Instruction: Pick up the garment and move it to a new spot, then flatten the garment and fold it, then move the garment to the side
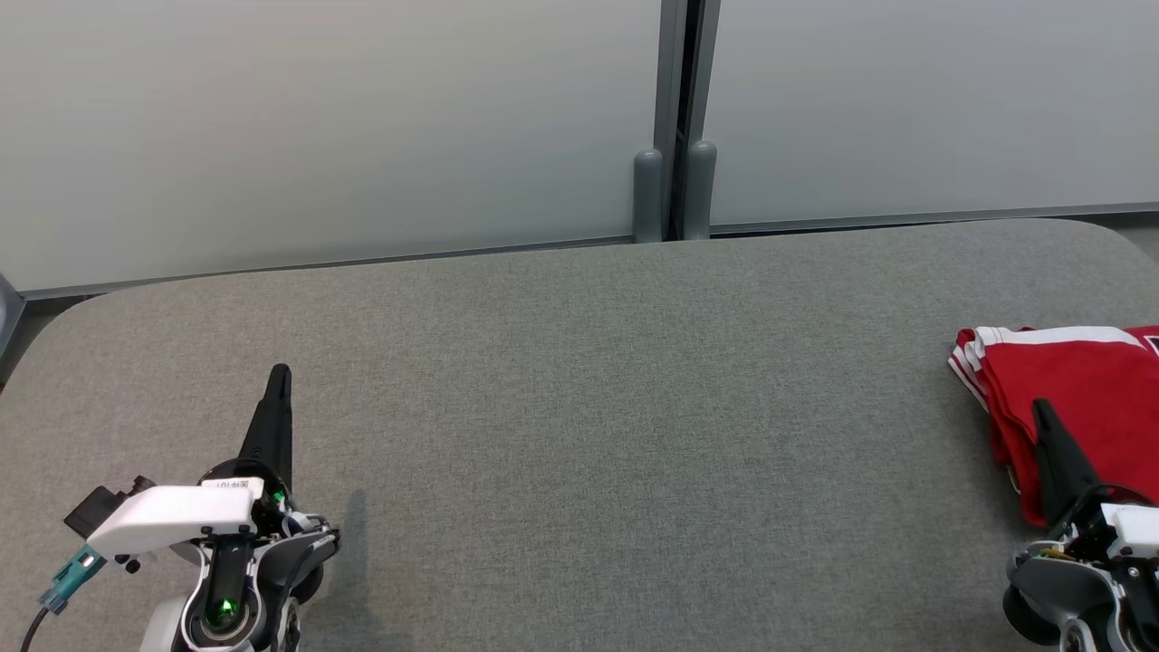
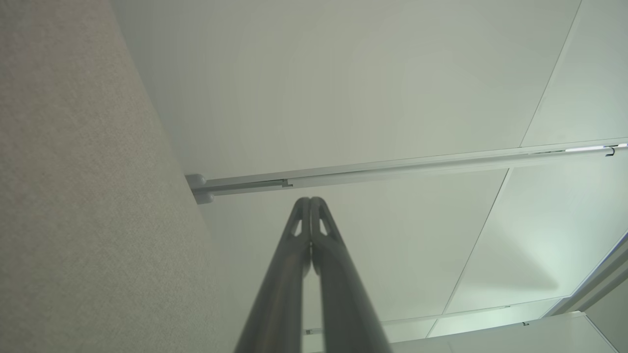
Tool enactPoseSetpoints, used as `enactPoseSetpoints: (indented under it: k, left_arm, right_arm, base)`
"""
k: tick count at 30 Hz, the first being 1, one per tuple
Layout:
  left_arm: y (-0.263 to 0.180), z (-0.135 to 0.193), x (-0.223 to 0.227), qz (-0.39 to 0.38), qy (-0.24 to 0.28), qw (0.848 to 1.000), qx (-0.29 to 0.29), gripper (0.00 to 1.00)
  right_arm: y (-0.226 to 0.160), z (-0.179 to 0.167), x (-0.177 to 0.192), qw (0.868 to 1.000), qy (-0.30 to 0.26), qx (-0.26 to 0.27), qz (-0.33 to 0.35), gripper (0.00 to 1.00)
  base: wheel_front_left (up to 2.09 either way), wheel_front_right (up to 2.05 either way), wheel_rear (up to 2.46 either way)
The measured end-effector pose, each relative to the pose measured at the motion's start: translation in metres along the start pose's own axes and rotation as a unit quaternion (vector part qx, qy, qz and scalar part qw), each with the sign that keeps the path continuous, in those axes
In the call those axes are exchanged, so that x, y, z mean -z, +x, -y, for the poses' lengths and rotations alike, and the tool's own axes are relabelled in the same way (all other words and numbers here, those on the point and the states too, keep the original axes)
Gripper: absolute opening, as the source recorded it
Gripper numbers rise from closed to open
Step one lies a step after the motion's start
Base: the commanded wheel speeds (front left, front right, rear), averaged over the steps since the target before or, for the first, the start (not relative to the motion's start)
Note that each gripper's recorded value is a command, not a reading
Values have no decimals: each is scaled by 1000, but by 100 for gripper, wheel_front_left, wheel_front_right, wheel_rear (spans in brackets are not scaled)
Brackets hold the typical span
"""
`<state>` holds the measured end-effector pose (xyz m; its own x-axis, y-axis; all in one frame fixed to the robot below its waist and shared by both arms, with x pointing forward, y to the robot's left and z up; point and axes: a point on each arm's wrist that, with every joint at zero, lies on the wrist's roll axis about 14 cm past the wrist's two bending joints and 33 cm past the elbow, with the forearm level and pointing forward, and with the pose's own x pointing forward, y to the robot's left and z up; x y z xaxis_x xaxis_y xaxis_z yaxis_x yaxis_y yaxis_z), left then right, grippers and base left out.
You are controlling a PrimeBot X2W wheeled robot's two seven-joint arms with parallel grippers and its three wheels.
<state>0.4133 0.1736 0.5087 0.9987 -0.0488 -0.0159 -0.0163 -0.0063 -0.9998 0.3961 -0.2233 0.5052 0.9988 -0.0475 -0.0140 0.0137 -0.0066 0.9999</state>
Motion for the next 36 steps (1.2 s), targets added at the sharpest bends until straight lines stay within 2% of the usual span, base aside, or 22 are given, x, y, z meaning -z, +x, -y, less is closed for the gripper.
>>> enactPoseSetpoints:
  k: [36]
  left_arm:
    - [0, 0, 0, 0, 0, 1000, 0, 0]
  right_arm:
    - [0, 0, 0, 1000, 0, 0, 0, 0]
  base:
    - [0, 0, 0]
